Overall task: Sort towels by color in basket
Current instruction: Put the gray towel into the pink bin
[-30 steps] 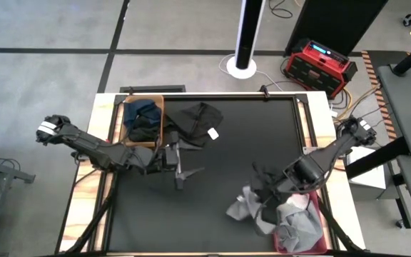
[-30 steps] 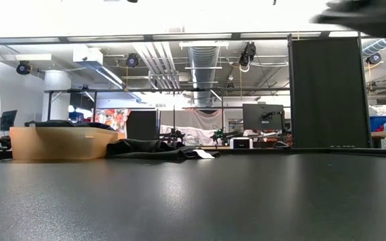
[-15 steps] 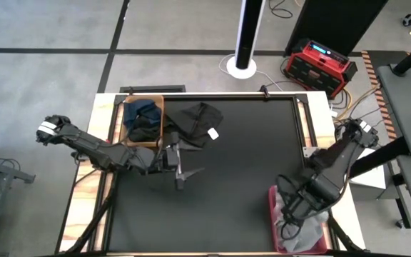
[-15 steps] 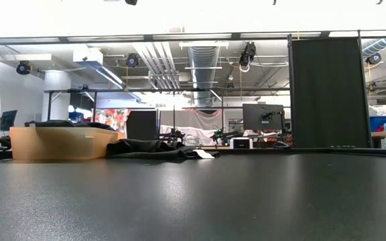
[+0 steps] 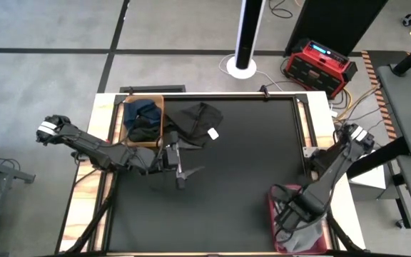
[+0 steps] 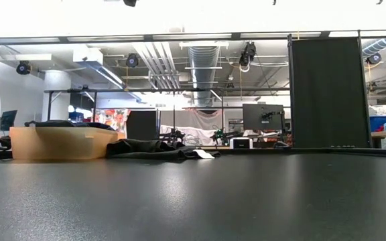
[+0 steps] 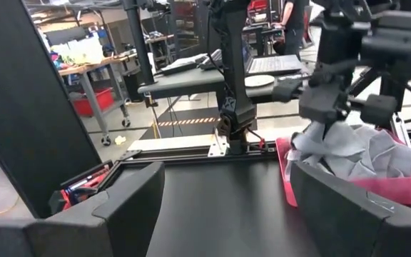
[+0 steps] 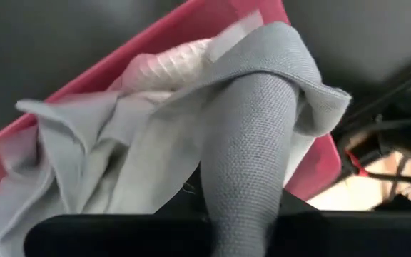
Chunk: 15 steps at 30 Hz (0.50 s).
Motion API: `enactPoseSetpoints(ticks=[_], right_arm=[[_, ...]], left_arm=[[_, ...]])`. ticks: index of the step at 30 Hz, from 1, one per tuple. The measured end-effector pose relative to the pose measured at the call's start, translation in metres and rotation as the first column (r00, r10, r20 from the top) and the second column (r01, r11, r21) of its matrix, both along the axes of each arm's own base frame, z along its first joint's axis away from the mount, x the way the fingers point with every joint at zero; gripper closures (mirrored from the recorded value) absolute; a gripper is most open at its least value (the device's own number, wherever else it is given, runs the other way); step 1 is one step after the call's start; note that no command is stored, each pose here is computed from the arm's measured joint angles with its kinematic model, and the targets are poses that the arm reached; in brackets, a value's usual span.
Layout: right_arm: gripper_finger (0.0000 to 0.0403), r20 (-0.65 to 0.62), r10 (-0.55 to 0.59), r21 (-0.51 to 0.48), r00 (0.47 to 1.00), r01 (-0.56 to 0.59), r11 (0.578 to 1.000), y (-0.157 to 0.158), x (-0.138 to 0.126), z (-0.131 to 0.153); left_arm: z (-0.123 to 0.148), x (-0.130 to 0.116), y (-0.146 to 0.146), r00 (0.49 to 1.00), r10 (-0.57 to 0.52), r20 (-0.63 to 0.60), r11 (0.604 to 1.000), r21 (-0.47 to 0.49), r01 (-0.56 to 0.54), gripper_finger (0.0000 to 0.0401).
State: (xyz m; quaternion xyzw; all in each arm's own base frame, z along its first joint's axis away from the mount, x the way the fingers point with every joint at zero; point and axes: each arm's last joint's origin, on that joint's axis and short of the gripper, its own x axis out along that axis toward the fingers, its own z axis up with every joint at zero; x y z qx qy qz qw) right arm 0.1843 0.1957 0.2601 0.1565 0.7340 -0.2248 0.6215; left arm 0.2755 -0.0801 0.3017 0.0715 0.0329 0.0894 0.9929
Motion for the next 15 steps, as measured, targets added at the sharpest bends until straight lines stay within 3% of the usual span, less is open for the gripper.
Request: enactPoseSetpoints(ticks=[15], right_arm=[[0.0390, 0.025, 0.082, -0.089, 0.996, -0.080, 0.993, 0.011, 0.014, -0.039]], left_arm=[[-0.001, 0.000, 0.000, 1.000, 0.000, -0.008, 1.000, 0.002, 0.000, 0.0114]])
